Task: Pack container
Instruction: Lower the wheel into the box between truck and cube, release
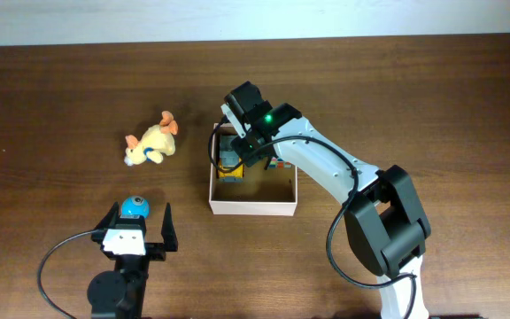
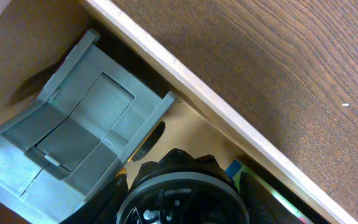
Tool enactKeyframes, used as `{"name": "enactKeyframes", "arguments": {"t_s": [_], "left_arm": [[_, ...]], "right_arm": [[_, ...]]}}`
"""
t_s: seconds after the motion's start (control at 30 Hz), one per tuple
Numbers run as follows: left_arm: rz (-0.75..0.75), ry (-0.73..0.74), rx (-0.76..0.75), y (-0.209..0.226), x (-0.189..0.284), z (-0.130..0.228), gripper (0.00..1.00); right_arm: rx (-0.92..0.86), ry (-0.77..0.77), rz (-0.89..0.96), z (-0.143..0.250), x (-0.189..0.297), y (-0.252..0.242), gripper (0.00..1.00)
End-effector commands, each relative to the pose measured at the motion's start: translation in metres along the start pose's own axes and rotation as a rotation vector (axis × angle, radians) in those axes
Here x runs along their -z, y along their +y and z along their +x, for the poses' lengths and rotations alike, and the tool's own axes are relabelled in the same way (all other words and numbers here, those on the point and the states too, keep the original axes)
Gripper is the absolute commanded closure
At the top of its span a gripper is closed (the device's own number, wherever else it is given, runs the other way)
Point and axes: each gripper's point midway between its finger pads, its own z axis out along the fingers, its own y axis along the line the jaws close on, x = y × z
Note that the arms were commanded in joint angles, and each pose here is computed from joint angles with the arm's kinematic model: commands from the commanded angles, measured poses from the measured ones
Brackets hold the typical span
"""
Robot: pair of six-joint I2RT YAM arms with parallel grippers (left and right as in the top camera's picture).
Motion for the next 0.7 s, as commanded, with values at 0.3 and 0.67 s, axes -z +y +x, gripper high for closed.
{"name": "enactKeyframes", "arguments": {"t_s": [0.3, 0.67], "left_arm": [[-0.001, -0.004, -0.015, 0.0005, -0.0001, 0.0008, 0.01], [-0.001, -0.004, -0.015, 0.0005, -0.0001, 0.0008, 0.01]], "right_arm": [[-0.014, 0.026, 0.015, 0.0076, -0.0106, -0.0124, 0.53], [-0.015, 0.024, 0.015, 0.0072, -0.0127, -0.0123, 0.53]]}}
